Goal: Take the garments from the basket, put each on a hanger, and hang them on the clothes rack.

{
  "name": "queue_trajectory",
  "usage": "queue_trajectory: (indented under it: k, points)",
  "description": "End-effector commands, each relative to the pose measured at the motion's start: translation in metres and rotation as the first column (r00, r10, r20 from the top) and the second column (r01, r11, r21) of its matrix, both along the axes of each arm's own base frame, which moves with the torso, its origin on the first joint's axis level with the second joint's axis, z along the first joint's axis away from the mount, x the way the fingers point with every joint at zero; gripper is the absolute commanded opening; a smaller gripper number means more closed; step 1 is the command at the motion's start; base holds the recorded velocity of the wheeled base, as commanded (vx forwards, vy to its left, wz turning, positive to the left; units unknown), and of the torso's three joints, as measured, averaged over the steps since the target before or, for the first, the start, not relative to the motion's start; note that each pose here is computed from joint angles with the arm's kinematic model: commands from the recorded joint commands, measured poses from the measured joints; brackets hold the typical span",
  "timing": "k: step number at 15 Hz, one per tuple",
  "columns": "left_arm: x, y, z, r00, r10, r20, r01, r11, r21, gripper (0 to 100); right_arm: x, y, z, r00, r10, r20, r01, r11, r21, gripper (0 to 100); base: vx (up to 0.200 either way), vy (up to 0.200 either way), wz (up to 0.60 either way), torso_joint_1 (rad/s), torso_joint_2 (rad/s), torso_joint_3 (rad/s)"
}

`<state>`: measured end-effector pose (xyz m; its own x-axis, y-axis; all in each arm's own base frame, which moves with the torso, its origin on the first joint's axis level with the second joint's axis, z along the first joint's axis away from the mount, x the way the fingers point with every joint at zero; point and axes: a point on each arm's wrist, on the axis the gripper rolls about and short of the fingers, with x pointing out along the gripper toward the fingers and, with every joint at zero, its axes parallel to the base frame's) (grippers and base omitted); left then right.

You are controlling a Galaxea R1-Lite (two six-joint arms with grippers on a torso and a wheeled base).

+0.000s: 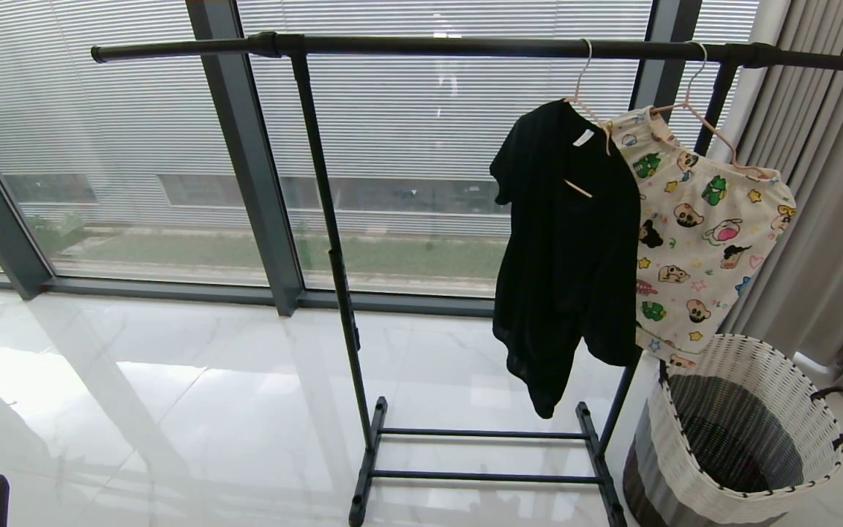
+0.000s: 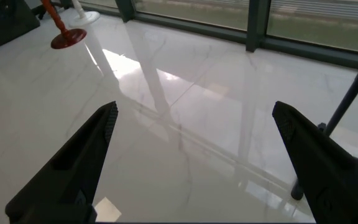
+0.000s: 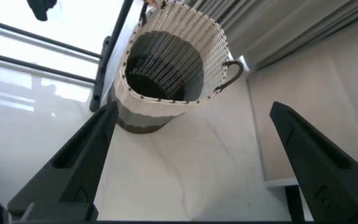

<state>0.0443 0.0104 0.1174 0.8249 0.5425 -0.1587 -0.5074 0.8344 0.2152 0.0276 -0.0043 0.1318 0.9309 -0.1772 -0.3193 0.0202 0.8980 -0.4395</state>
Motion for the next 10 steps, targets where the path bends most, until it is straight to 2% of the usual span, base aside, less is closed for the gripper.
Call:
queue_trajectory:
  k: [1, 3, 5, 7, 9, 10]
  points:
    - [-0.008, 0.001, 0.002, 0.998, 0.000, 0.063, 0.000, 1.000, -0.004, 100, -0.011, 0.001, -0.007, 0.998, -0.013, 0.062, 0.011, 0.999, 0.036, 100, 0.000, 0.000, 0.00, 0.000, 0.00, 0.000]
    - [-0.017, 0.001, 0.004, 0.991, 0.008, 0.133, -0.007, 1.000, -0.007, 100, -0.023, 0.001, -0.018, 0.992, -0.025, 0.125, 0.017, 0.998, 0.065, 100, 0.000, 0.000, 0.00, 0.000, 0.00, 0.000]
    - [-0.028, 0.002, 0.002, 0.982, 0.023, 0.188, -0.022, 1.000, -0.010, 100, -0.038, 0.002, -0.039, 0.978, -0.017, 0.209, 0.002, 0.998, 0.070, 100, 0.000, 0.000, 0.00, 0.000, 0.00, 0.000]
    - [-0.044, 0.004, -0.003, 0.974, 0.016, 0.225, -0.023, 0.999, 0.031, 100, -0.046, 0.002, -0.047, 0.958, -0.001, 0.285, -0.020, 0.997, 0.069, 100, 0.000, 0.000, 0.00, 0.000, 0.00, 0.000]
    - [-0.061, 0.005, -0.018, 0.969, 0.029, 0.246, -0.038, 0.999, 0.034, 100, -0.046, 0.002, -0.048, 0.948, -0.021, 0.318, -0.015, 0.994, 0.111, 100, 0.000, 0.000, 0.00, 0.000, 0.00, 0.000]
    - [-0.068, 0.004, -0.030, 0.972, 0.082, 0.218, -0.094, 0.995, 0.045, 100, -0.045, 0.002, -0.048, 0.939, -0.027, 0.344, -0.018, 0.991, 0.129, 100, 0.000, 0.000, 0.00, 0.000, 0.00, 0.000]
